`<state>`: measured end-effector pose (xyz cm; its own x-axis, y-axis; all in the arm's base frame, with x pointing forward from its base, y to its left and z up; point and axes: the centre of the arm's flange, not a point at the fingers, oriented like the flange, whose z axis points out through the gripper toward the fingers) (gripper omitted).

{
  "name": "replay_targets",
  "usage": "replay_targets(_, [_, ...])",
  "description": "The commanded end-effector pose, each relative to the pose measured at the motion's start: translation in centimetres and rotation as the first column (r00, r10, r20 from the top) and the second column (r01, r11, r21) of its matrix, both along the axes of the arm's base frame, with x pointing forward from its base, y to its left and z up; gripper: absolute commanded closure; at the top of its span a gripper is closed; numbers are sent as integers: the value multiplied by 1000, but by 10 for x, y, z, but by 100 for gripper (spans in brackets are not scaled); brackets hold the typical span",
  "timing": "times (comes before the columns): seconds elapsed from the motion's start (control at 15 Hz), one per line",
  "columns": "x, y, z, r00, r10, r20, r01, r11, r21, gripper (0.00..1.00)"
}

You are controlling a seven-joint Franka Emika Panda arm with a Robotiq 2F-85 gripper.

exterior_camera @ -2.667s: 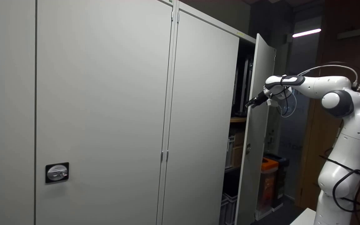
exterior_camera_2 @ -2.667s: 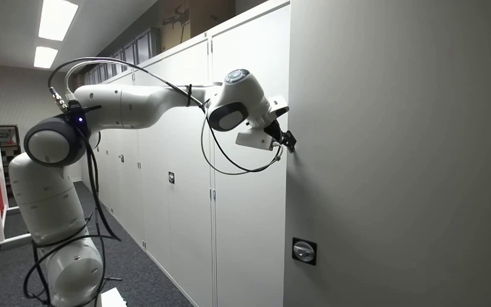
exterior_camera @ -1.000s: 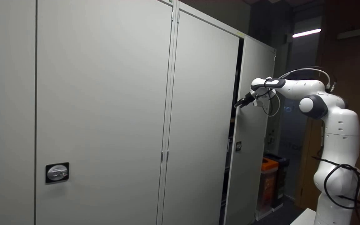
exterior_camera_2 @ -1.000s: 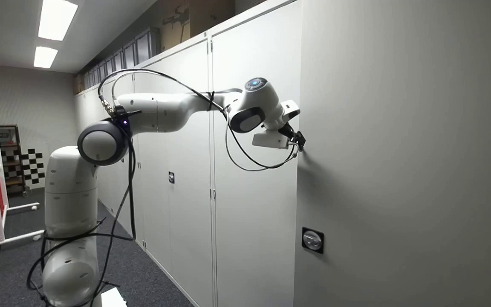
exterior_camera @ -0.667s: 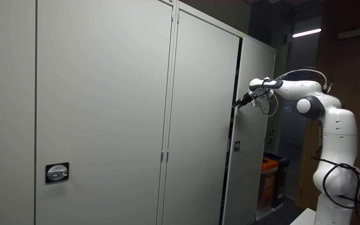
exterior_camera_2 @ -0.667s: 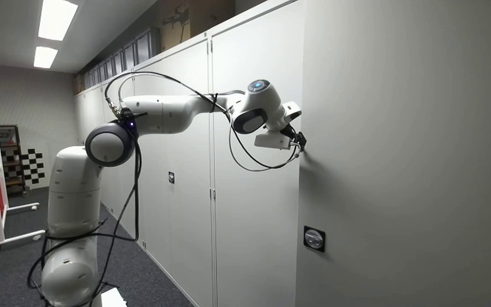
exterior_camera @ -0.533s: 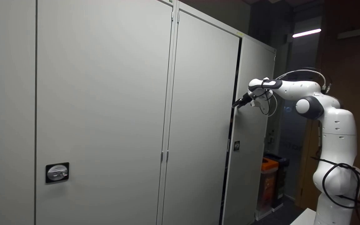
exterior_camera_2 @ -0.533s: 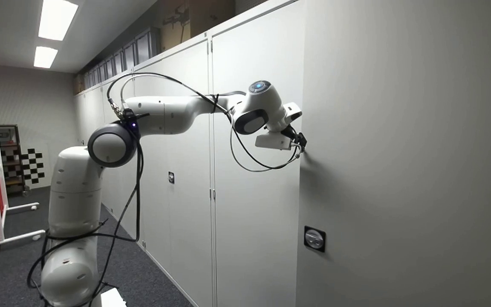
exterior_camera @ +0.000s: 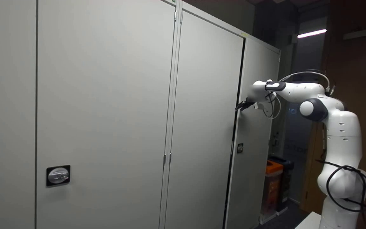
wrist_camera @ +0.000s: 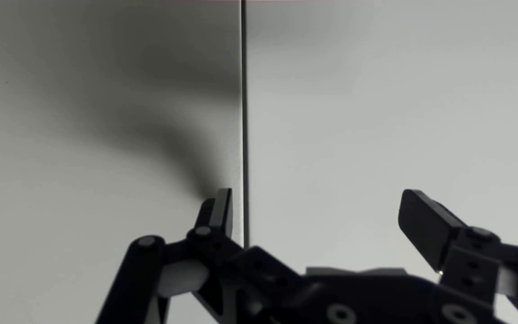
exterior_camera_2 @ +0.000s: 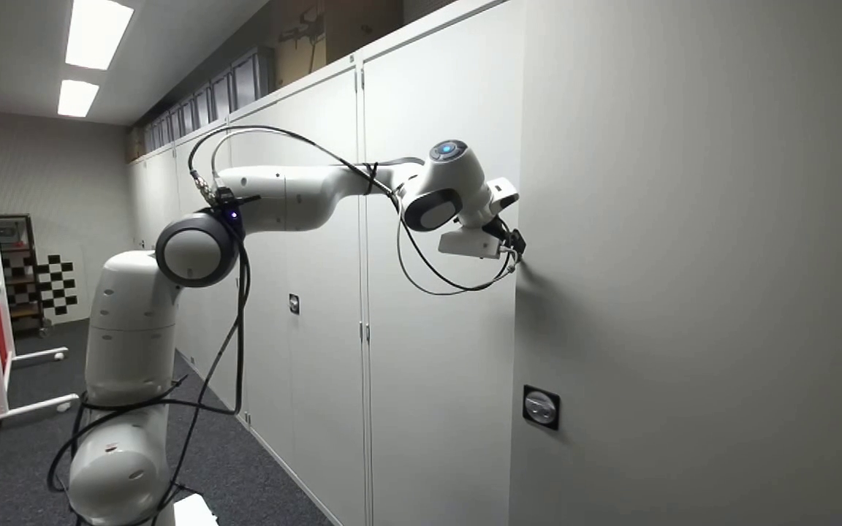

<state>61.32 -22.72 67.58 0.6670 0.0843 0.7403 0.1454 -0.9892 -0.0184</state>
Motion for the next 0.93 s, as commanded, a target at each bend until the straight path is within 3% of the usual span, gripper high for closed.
replay_targets(0.0, [-3, -4, 1, 999, 41, 3, -41, 999, 0, 0])
replay_targets(0.33, [-35, -3, -25, 997, 46, -56, -45, 999, 18, 0])
replay_targets(0.53, [-60, 1, -54, 990, 55, -132, -48, 997, 54, 0])
replay_targets(0.87, [-116, 8, -89, 974, 40, -222, -17, 994, 105, 0])
